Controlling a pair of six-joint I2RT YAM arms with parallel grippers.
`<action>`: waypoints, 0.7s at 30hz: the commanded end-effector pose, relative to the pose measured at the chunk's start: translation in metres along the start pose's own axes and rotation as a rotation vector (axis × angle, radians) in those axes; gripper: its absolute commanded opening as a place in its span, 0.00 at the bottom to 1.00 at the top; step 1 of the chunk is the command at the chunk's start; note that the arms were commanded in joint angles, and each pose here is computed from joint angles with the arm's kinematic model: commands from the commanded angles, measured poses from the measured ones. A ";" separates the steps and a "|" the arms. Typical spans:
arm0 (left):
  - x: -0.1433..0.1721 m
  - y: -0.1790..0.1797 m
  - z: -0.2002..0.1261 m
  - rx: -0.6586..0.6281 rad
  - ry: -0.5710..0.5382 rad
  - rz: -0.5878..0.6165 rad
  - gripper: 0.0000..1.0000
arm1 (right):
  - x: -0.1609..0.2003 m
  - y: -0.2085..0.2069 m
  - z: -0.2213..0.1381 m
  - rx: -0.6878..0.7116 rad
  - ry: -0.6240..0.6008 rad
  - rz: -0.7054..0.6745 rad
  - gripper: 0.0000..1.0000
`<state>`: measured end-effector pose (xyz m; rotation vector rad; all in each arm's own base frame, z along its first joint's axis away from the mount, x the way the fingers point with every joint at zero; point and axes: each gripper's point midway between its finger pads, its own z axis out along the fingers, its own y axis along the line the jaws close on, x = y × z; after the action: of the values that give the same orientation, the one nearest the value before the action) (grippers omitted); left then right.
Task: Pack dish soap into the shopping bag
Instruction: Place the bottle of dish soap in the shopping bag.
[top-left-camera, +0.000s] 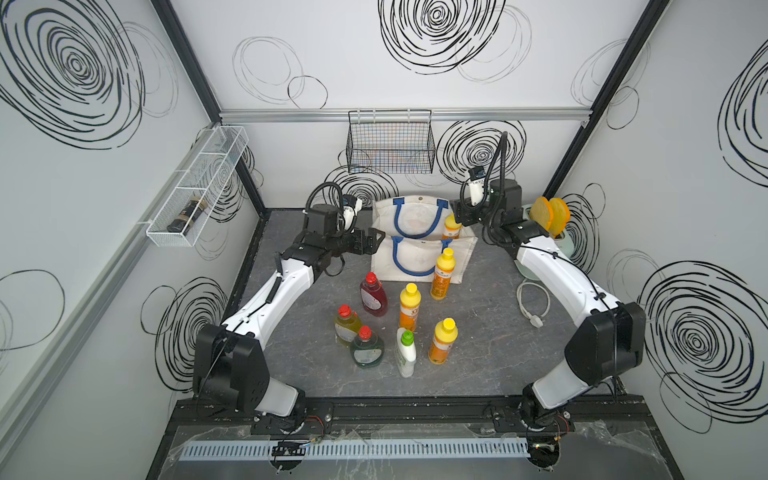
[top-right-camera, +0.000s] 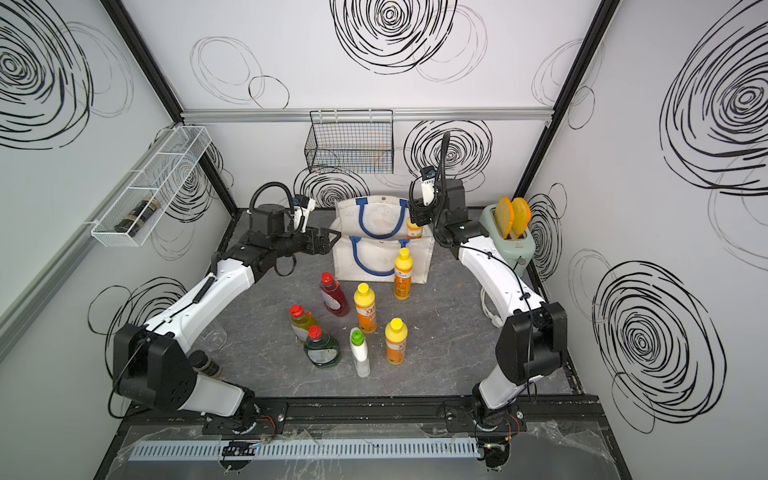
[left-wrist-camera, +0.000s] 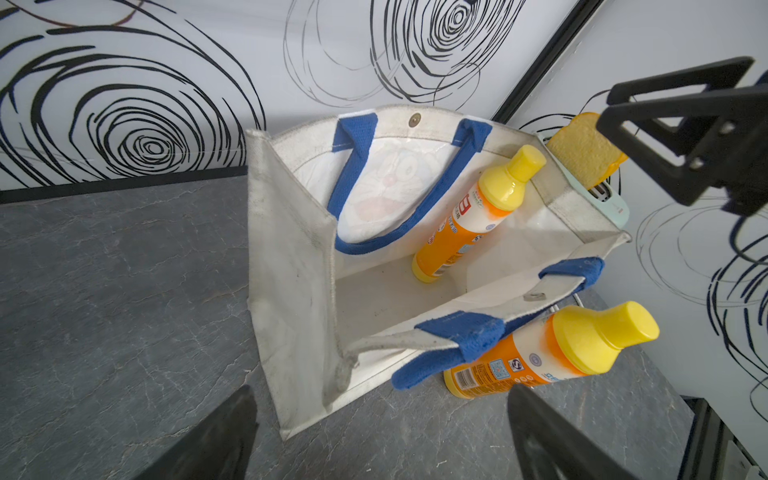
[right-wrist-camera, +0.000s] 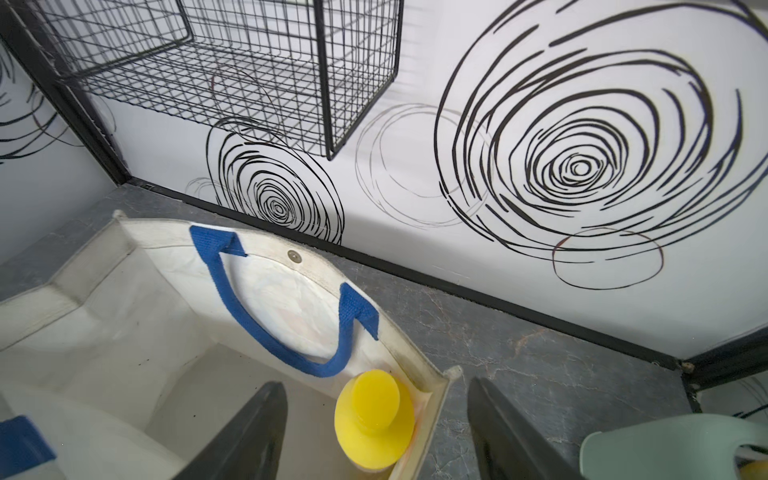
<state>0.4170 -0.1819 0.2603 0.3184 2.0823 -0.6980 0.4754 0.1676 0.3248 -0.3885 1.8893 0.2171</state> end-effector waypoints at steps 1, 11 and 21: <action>-0.015 -0.019 -0.008 0.025 -0.062 0.049 0.96 | -0.002 0.011 -0.021 -0.045 0.017 0.022 0.77; -0.008 -0.049 0.003 0.180 -0.015 -0.016 0.96 | 0.010 0.035 -0.095 -0.094 0.022 0.072 0.88; -0.026 -0.041 -0.021 0.019 -0.107 0.095 0.96 | 0.024 0.068 -0.169 -0.182 -0.032 0.120 0.94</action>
<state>0.3982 -0.2105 0.2753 0.3728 2.0488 -0.7653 0.3093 0.1677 0.3617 -0.3892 1.8470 0.4480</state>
